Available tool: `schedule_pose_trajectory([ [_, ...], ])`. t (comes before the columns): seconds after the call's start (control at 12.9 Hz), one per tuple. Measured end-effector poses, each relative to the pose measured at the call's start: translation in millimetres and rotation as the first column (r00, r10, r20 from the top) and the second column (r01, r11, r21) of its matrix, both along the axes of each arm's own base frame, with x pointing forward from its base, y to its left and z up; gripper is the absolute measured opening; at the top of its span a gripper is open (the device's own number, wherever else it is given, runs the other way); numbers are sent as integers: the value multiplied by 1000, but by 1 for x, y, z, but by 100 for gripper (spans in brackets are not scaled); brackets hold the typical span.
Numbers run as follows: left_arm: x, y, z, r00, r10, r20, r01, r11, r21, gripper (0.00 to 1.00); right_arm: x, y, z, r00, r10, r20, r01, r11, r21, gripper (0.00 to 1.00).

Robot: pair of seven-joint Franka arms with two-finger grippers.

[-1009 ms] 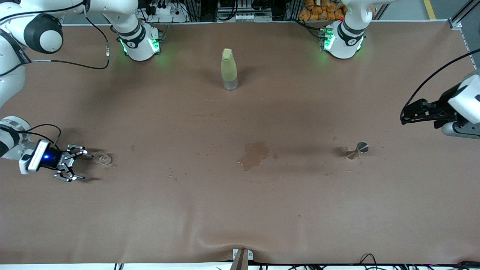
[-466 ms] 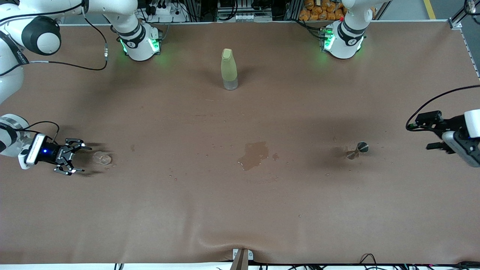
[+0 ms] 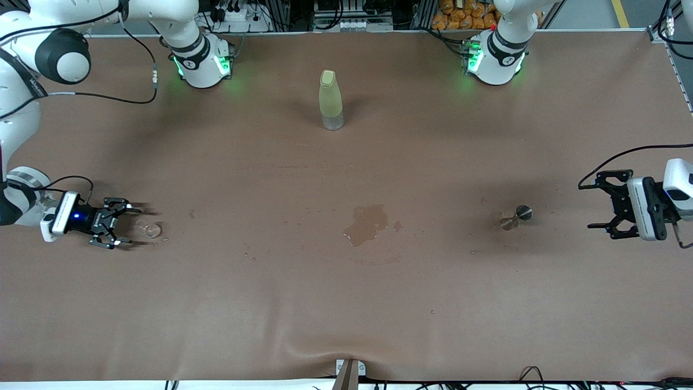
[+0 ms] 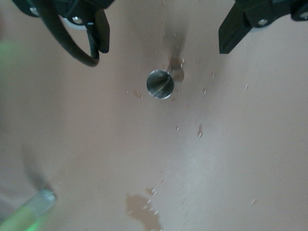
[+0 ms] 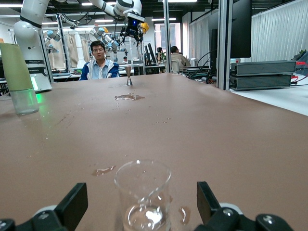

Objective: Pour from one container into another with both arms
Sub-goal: 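Close the right gripper on the glass cup while the left gripper grasps the jigger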

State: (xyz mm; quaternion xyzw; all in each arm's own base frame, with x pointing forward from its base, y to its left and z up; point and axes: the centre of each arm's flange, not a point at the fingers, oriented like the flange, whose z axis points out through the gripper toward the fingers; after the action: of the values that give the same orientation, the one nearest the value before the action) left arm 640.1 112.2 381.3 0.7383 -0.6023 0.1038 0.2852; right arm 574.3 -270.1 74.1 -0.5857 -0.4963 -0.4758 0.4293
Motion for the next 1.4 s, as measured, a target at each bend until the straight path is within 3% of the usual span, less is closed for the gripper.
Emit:
schedule_pose_trajectory([
  [0.31,-10,16,-66,996,-82,32,87,976,-198,100,-2,6,-18,1000,2,2,-2,1000,3,100],
  [0.54,-14,16,-107,990,-129,51,139,951,-277,100,1,16,-23,1000,10,1,-10,1000,19,96],
  [0.62,-17,18,-121,989,-134,60,146,940,-307,100,1,17,-23,1000,11,1,-11,1000,20,88],
  [1.16,-35,21,-212,983,-120,140,174,852,-494,100,5,23,-24,1000,19,4,-19,1000,24,81],
  [1.4,-39,14,-237,980,-106,171,184,817,-546,100,5,22,-24,1000,14,5,-14,1000,25,49],
])
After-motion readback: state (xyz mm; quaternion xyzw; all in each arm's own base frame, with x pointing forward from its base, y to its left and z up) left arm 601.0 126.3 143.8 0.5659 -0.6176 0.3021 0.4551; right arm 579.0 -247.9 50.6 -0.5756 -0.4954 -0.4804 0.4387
